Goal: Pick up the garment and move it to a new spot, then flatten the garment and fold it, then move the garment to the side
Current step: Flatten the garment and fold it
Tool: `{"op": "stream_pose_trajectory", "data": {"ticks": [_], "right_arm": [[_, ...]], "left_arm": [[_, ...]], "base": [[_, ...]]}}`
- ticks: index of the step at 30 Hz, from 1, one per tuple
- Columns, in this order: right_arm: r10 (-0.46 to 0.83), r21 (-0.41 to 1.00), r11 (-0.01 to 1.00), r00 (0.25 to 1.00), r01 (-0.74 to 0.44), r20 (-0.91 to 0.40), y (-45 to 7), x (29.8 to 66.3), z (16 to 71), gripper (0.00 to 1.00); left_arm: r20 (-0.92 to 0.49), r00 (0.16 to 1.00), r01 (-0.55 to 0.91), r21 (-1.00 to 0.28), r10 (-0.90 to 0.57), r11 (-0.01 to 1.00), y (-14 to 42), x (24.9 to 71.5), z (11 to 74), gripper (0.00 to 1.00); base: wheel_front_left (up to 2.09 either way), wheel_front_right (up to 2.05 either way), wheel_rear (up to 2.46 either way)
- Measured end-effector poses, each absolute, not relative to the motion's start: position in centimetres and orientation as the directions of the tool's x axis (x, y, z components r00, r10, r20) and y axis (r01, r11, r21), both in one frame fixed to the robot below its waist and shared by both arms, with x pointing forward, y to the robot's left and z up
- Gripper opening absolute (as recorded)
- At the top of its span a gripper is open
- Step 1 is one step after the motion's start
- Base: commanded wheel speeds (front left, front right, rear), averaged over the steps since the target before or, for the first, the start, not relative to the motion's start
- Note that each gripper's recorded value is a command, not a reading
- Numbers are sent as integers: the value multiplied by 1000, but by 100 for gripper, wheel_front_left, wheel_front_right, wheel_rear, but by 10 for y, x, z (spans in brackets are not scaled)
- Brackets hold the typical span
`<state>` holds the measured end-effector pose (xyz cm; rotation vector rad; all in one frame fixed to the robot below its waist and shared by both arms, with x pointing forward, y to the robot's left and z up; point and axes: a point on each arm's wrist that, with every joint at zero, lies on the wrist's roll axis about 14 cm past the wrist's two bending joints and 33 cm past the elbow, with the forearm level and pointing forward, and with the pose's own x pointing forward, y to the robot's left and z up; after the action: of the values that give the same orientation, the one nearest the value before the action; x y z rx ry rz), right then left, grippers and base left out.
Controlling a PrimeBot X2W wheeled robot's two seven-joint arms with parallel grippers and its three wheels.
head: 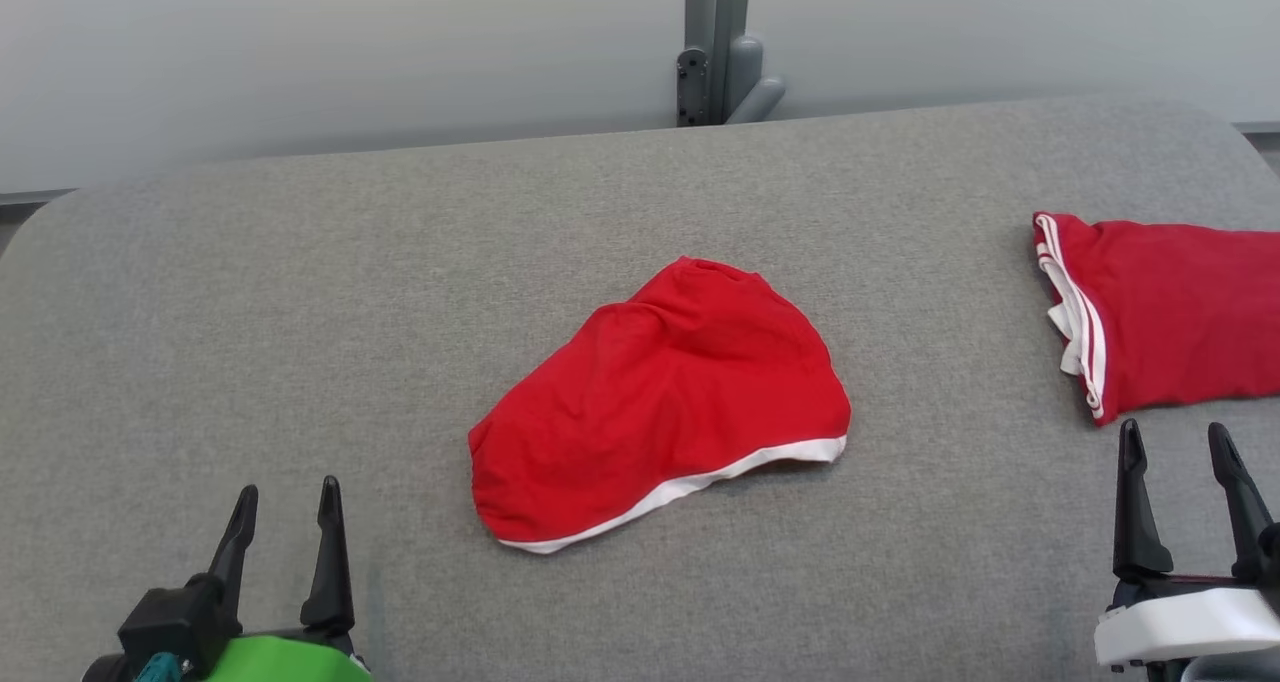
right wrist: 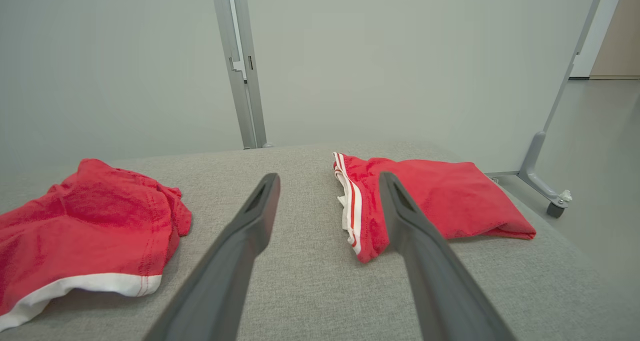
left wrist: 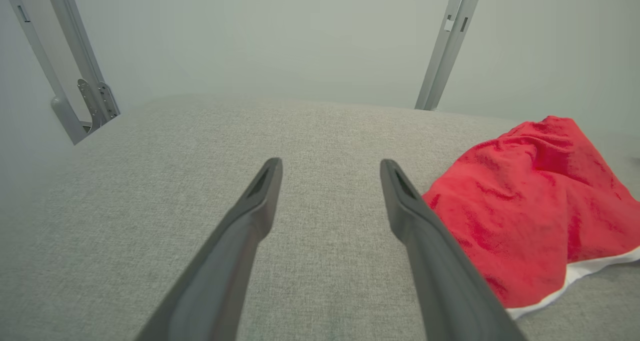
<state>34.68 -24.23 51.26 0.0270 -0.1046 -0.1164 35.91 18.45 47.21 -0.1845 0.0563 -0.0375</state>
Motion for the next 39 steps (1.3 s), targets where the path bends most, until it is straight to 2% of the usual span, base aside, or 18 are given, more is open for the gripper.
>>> {"op": "stream_pose_trajectory", "data": {"ticks": [6,14,28,39], "right_arm": [[-34,33,999,996,31,77,-216,352,504,100],[48,43,998,996,-51,81,-188,354,505,100],[61,53,996,996,-65,71,-183,354,502,100],[50,63,997,997,-54,61,-186,353,498,100]], "left_arm": [[-43,998,-55,-163,48,985,218,332,470,100],[-5,995,-97,-174,98,980,229,312,477,100],[-2,995,-99,-165,100,981,228,311,477,100],[-5,999,-46,-163,46,986,216,316,476,100]], "base": [[0,0,0],[0,0,0],[0,0,0],[0,0,0]]}}
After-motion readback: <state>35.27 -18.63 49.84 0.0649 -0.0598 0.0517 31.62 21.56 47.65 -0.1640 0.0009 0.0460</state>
